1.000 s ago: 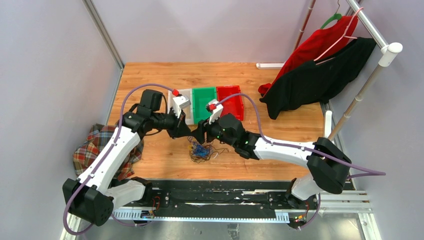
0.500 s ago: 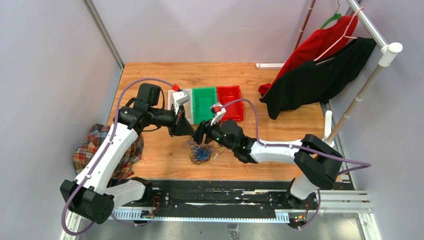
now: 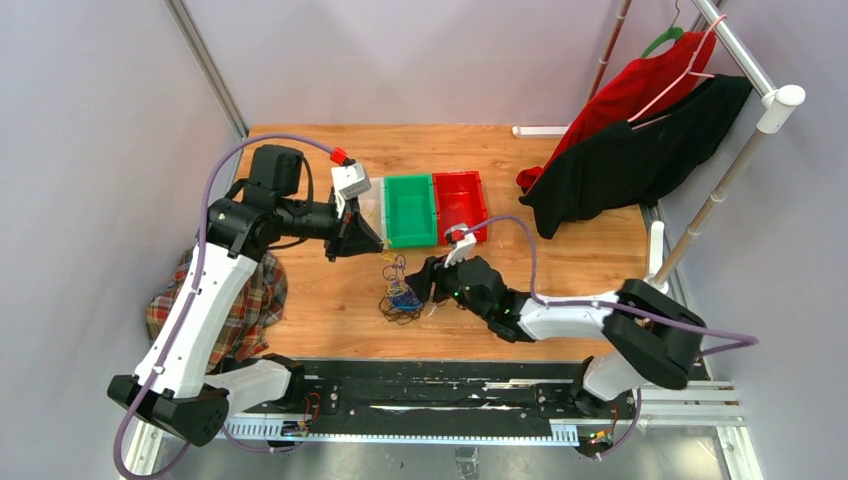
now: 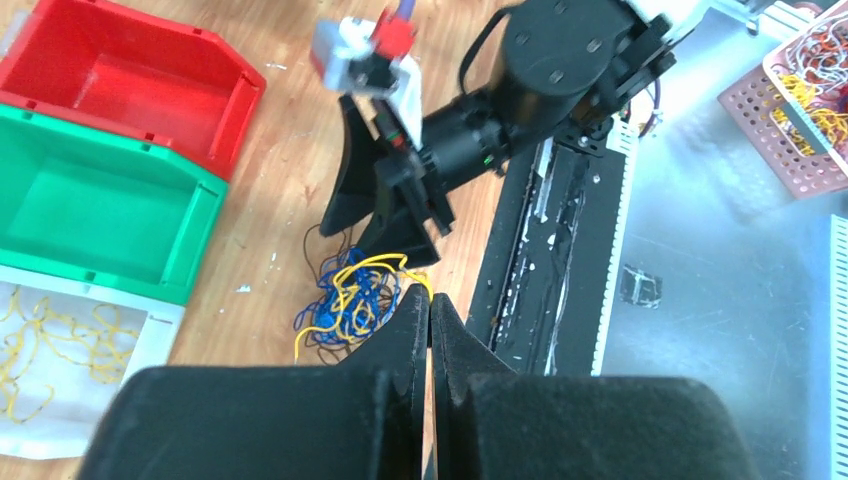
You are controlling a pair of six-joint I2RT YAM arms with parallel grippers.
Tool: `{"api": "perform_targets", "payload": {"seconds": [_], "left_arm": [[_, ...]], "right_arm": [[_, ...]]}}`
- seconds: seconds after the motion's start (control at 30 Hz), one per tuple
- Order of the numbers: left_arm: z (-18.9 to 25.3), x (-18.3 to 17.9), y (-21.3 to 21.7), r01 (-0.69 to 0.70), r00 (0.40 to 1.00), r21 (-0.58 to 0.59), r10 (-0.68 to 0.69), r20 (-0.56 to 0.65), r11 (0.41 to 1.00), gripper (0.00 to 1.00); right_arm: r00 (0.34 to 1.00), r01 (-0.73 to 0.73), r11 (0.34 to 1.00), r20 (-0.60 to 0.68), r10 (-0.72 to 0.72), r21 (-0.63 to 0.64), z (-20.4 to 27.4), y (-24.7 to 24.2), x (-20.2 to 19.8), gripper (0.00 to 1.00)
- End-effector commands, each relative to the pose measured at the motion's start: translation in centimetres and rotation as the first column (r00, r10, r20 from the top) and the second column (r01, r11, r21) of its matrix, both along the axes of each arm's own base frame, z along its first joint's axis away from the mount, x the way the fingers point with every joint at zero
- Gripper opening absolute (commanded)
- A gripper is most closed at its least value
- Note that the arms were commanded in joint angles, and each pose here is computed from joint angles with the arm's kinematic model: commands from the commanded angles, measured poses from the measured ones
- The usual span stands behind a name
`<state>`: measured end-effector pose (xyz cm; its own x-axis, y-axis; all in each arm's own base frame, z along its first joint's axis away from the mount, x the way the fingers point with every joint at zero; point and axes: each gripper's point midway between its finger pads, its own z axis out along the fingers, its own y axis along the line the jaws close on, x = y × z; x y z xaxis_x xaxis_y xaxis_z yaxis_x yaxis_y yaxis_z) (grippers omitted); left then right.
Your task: Untangle the cables
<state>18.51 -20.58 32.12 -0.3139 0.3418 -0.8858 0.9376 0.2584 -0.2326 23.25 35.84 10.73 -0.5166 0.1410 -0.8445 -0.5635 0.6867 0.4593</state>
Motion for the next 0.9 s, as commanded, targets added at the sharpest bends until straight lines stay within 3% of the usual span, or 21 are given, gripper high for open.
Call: {"api": "perform_targets", "payload": {"seconds": [0.0,0.47,0.87], "left_arm": [[0.0,-0.3,0.4,-0.01,1.0,0.028,0.01,0.019,1.0,0.01],[-1.7,0.9,0.5,-0.073,0.995,0.07,0.077,-0.066,0.995,0.01],[-0.7,0.1,0.2,-0.094,0.993,0.004,0.094,-0.069,0.996,0.01]], "right_arm": [[0.991,0.065,0.998,0.117,-0.066,0.015,5.2,-1.7,1.3,0.55],[0.932,-0.119,0.992,0.35,0.097,0.043,14.6,1.1,-2.9,0.6],[0.907,0.0,1.0,0.421,0.005,-0.012,15.6,2.0,-0.6,0.58]]}}
